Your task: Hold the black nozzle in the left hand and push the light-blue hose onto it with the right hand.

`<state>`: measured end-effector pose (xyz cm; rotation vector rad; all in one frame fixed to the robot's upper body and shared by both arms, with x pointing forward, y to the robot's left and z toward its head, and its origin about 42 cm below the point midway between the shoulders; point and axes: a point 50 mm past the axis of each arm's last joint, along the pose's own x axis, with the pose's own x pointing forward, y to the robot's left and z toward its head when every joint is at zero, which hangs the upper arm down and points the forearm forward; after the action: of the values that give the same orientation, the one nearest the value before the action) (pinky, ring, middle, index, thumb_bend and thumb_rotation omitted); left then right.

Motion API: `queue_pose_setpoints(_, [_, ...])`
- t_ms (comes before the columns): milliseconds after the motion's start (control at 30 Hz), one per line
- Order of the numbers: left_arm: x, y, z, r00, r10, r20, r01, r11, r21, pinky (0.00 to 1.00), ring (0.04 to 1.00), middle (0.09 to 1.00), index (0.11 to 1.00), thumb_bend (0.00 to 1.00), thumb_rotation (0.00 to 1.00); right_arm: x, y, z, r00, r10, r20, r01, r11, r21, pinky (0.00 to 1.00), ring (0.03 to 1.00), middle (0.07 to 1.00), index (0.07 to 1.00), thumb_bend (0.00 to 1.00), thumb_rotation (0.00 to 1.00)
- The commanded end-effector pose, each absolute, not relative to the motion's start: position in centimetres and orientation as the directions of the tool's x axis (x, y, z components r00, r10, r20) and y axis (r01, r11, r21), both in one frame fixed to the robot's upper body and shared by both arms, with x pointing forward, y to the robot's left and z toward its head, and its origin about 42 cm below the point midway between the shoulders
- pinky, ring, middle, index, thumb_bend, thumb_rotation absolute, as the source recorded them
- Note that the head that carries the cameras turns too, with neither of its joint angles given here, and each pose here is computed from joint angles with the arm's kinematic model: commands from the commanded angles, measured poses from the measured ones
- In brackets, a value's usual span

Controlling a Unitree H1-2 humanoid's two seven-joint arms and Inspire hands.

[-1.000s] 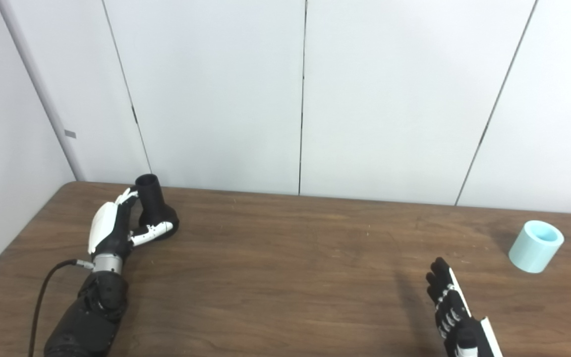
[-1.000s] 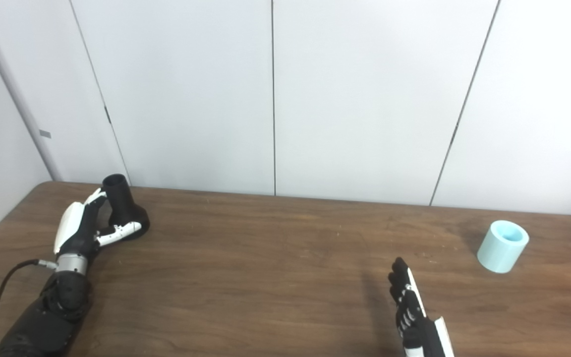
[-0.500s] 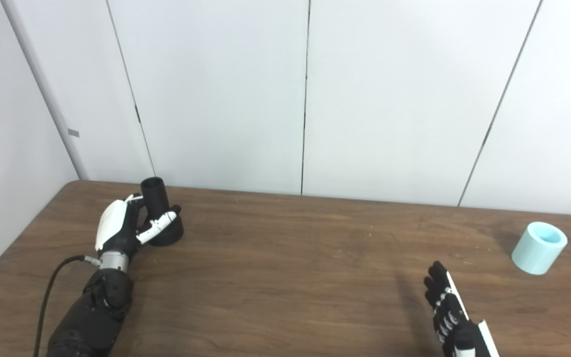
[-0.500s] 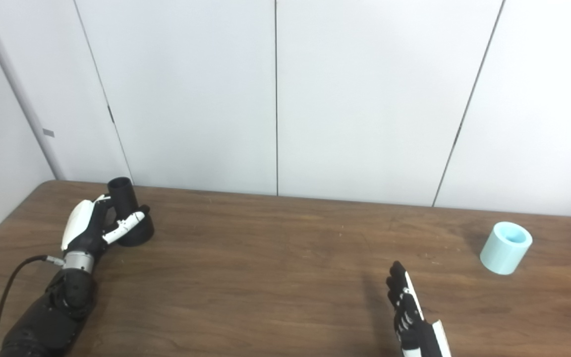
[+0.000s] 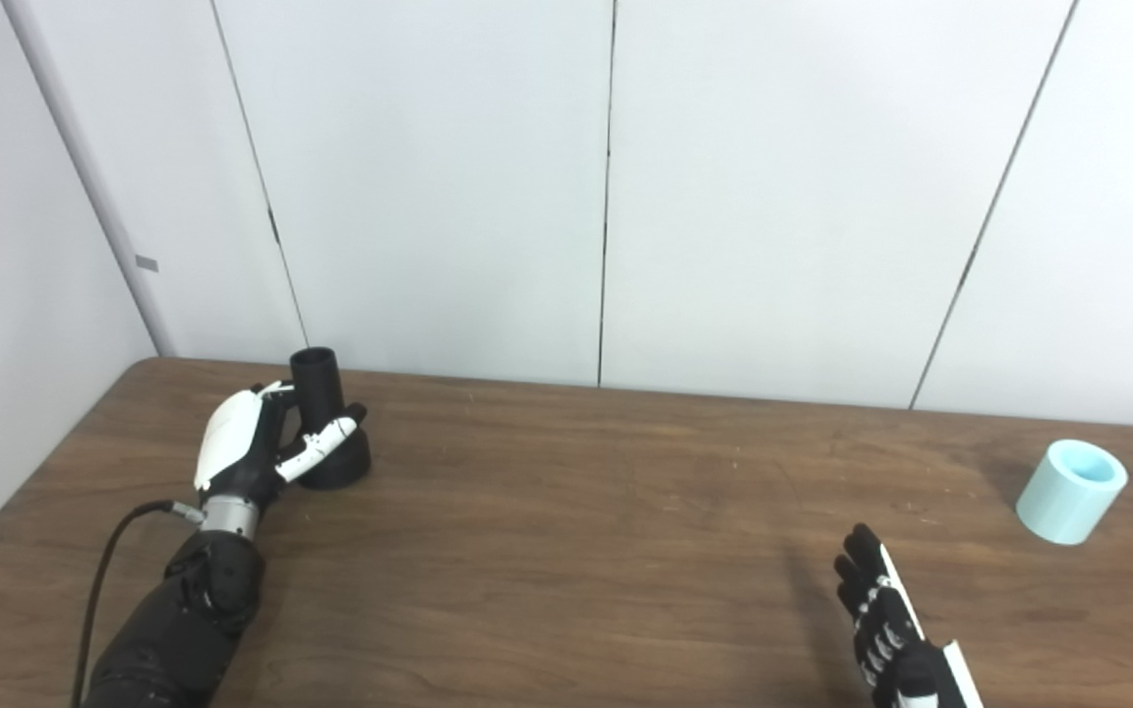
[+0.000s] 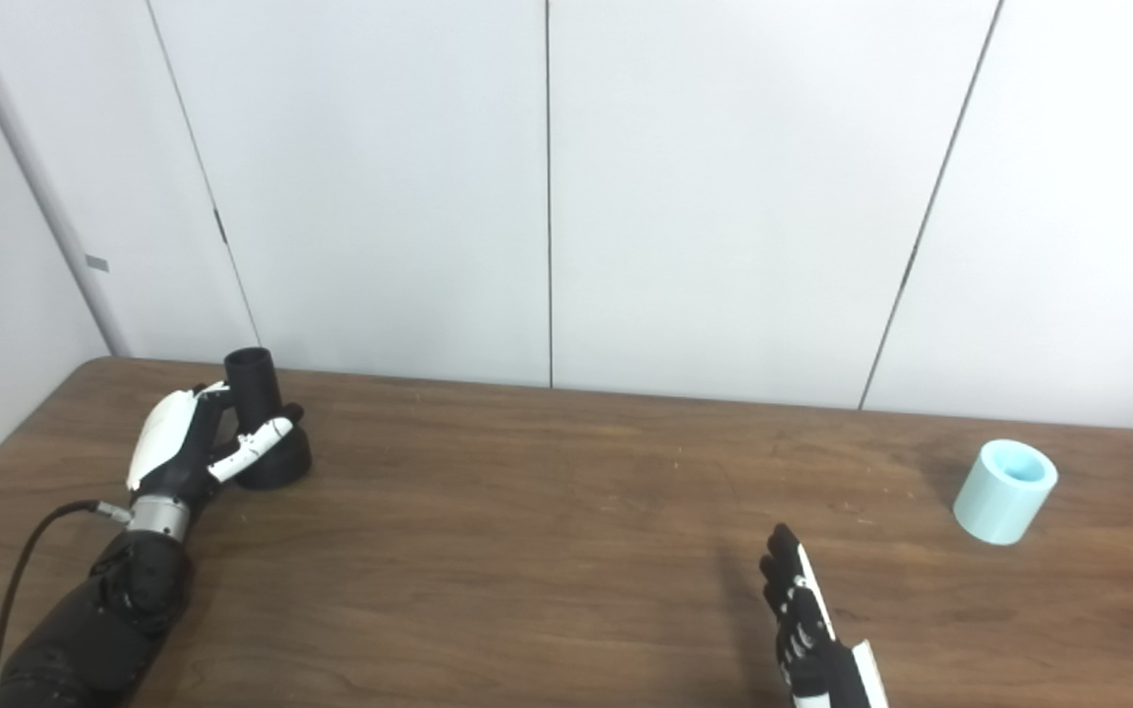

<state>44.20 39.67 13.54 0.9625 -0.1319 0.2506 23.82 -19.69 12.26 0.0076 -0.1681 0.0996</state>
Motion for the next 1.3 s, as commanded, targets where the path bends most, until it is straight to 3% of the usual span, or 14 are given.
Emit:
queue_pose_setpoints(0, [43.1, 40.6, 11.9, 0.971, 0.157, 0.178, -0.234, 0.515, 0.825, 1.0, 0.891, 0.714, 0.335, 0.45, 0.82, 22.1, -19.3, 10.4, 0.993, 0.081, 0.089, -0.084, 0.996, 0.031, 1.0, 0.996, 1.0, 1.0, 0.79, 1.0])
queue_pose_setpoints(300, [41.6, 38.3, 9.6, 0.982, 0.096, 0.163, -0.188, 0.577, 0.794, 0.99, 0.893, 0.713, 0.332, 0.46, 0.86, 22.2, -19.1, 10.7, 0.993, 0.084, 0.087, -0.087, 0.996, 0.031, 0.99, 0.995, 1.0, 1.0, 0.78, 1.0])
queue_pose_setpoints(633, [38.1, 30.0, 6.5, 0.983, -0.129, 0.133, -0.009, 0.683, 0.73, 1.0, 0.91, 0.712, 0.326, 0.4, 0.81, 22.1, -18.8, 11.2, 0.992, 0.091, 0.084, -0.094, 0.995, 0.023, 0.99, 0.995, 1.0, 1.0, 0.78, 1.0])
queue_pose_setpoints(1267, [31.1, 21.4, 2.3, 0.932, -0.361, 0.023, 0.239, 0.664, 0.708, 1.0, 0.917, 0.734, 0.341, 0.44, 0.83, 22.3, -18.7, 11.8, 0.992, 0.094, 0.081, -0.095, 0.995, 0.012, 0.98, 0.989, 1.0, 1.0, 0.78, 1.0])
